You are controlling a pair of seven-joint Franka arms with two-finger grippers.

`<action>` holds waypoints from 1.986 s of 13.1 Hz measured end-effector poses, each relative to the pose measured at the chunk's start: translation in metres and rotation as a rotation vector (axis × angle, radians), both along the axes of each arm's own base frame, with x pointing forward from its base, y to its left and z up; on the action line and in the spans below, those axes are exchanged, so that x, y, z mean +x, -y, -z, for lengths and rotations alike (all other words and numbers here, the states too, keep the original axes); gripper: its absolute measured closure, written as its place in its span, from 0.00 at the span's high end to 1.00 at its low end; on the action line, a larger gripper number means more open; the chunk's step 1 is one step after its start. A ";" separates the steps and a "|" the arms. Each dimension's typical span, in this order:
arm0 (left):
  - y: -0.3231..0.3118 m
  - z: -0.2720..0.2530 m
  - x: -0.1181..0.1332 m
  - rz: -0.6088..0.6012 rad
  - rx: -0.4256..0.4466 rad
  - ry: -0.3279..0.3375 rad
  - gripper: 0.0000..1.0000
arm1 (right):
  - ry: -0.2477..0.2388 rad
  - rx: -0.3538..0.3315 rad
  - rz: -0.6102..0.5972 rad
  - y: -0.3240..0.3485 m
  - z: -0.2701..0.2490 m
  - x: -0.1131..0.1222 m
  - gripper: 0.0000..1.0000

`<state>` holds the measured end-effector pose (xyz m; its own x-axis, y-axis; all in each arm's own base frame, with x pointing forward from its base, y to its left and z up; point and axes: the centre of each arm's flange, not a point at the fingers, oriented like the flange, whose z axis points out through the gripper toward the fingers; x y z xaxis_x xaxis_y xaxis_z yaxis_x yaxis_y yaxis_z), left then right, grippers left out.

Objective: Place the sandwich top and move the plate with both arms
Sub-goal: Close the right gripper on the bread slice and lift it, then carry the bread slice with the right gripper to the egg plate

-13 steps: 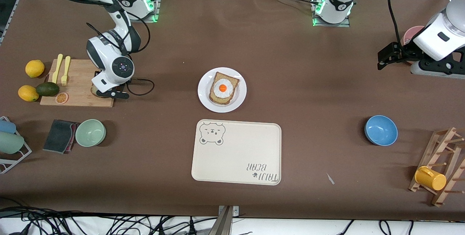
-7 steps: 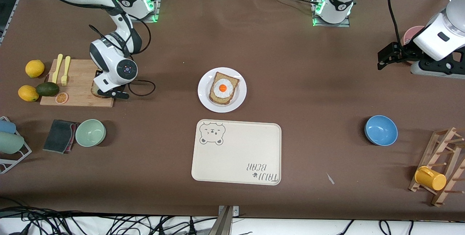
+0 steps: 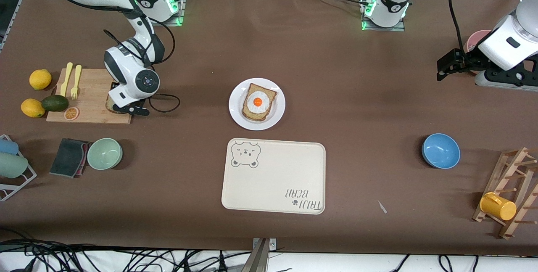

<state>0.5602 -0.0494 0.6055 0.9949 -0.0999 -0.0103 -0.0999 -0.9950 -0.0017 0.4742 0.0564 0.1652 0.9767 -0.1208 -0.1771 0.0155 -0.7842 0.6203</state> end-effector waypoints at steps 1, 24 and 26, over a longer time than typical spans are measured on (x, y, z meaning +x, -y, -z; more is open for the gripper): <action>0.000 0.000 0.000 0.000 0.000 0.000 1.00 | -0.006 -0.001 0.000 0.000 0.003 -0.001 0.78; 0.004 0.000 0.000 0.008 0.000 0.000 1.00 | 0.076 0.113 -0.046 -0.228 -0.173 0.018 0.10; 0.005 0.000 0.000 0.008 0.000 0.000 1.00 | 0.094 0.134 -0.099 -0.280 -0.214 0.011 0.10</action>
<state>0.5598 -0.0539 0.6055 0.9941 -0.1079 -0.0107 -0.1080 -0.9942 -0.0016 0.4850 0.3367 0.3793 0.9957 -0.0052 -0.0923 0.0430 -0.8573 0.5129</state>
